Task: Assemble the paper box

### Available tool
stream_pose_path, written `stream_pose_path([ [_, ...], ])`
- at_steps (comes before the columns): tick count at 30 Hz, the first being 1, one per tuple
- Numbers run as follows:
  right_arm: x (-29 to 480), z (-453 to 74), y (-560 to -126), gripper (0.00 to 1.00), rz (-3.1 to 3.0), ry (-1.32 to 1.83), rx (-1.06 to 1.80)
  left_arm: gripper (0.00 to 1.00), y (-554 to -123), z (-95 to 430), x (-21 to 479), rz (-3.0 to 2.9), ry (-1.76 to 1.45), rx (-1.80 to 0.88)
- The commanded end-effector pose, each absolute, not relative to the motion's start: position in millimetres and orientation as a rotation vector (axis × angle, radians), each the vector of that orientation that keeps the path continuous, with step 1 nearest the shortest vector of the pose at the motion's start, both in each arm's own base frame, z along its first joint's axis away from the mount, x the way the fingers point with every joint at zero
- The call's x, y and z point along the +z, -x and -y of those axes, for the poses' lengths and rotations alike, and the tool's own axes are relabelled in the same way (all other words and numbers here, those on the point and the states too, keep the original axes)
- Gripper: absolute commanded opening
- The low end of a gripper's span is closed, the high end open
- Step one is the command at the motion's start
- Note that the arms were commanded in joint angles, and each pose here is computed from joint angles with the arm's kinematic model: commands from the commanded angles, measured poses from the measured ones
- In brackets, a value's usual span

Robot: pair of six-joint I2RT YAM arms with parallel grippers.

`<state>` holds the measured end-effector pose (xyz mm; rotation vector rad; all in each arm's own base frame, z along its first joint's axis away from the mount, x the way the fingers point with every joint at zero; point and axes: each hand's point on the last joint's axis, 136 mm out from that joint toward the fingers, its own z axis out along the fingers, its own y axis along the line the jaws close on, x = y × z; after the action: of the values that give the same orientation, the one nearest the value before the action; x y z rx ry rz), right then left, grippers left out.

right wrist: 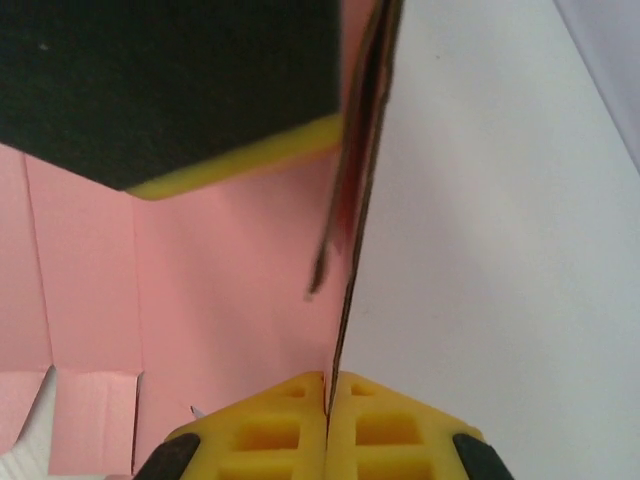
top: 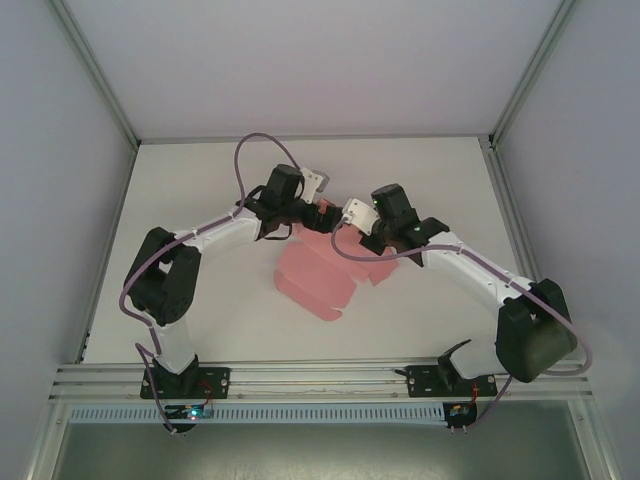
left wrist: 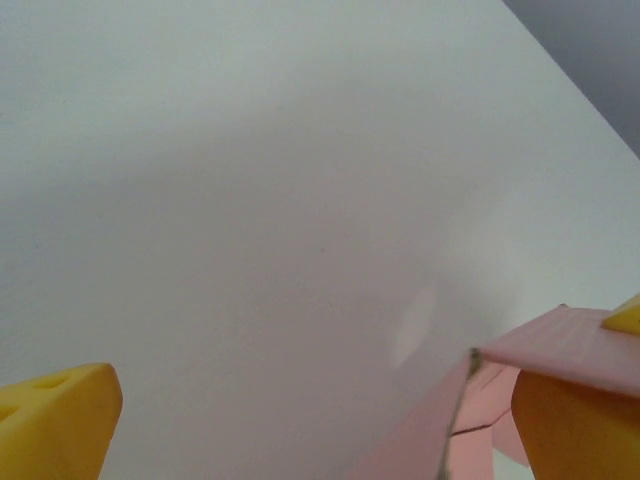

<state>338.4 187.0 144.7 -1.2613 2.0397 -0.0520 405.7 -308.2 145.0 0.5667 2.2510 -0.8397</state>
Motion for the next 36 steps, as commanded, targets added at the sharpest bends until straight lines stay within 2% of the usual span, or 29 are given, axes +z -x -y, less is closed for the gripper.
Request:
stream_pose_path([
  [1,156,-184,-333,0.0,-2.012,1.225,-0.028,1.0,-408,282,168,-2.231,-0.426,-0.79],
  [9,158,-162,-324,0.0,-2.02,1.095,0.148,1.0,-363,212,192,-2.155,-0.265,-0.911],
  [15,161,-161,-322,0.0,-2.008,1.063,0.265,1.0,-374,146,176,-2.164,0.065,-0.835],
  [20,169,-163,-326,0.0,-1.973,1.041,0.293,1.0,-388,167,163,-2.21,-0.046,-0.952],
  [26,170,-162,-329,0.0,-1.978,1.013,0.327,1.0,-378,217,171,-2.112,-0.319,-1.319],
  [36,174,-167,-332,0.0,-1.968,0.998,0.392,1.0,-354,268,160,-2.098,-0.6,-1.392],
])
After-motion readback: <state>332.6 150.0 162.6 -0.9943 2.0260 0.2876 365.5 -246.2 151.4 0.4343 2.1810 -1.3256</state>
